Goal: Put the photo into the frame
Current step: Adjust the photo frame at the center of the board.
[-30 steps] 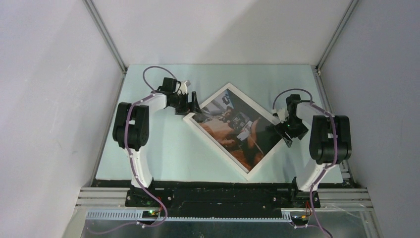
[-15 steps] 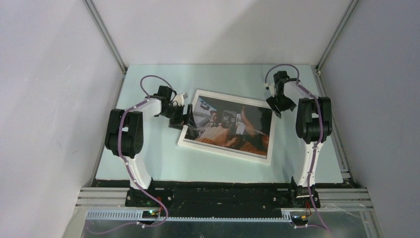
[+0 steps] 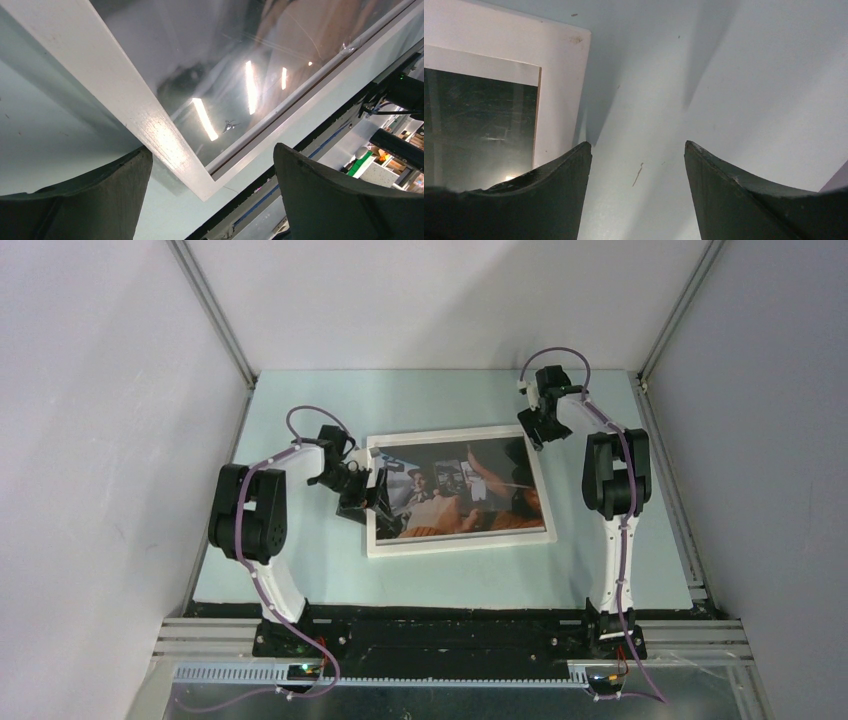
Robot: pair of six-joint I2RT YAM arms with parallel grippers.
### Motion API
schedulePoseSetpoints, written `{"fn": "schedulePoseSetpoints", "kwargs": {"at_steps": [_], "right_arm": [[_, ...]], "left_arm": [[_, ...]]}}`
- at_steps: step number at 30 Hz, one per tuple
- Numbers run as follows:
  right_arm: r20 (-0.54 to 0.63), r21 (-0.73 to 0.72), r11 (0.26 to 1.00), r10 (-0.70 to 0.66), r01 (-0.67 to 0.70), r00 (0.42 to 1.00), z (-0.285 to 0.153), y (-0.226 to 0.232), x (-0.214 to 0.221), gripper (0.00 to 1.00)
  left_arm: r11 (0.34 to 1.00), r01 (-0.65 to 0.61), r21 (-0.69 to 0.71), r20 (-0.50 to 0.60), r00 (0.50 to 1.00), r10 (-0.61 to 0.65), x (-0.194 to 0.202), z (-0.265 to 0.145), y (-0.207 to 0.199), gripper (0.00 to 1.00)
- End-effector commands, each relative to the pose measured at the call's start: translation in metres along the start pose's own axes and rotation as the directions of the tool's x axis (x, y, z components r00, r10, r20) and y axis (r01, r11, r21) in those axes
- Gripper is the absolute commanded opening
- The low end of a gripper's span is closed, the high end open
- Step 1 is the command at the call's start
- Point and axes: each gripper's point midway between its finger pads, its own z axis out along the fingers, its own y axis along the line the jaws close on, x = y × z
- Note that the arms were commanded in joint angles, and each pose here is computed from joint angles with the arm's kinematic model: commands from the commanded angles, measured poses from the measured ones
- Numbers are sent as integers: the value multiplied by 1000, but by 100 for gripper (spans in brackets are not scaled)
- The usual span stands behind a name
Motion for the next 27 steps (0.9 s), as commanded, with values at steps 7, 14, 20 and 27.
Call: {"fn": "schedulePoseSetpoints", "kwargs": {"at_steps": [7, 14, 20, 27], "right_arm": [[88, -26, 989, 144, -142, 986, -47, -19, 13, 75], [255, -7, 965, 255, -262, 933, -118, -56, 24, 81], [395, -9, 948, 295, -317, 870, -175, -67, 42, 98], [523, 5, 939, 290, -343, 802, -238, -60, 63, 99]], "left_arm": [[971, -26, -236, 188, 980, 72, -47, -39, 36, 97], [891, 22, -454, 412, 892, 187, -81, -102, 51, 100], [843, 91, -530, 571, 773, 275, -89, -161, 46, 100], [833, 114, -542, 688, 629, 362, -78, -216, 20, 100]]}}
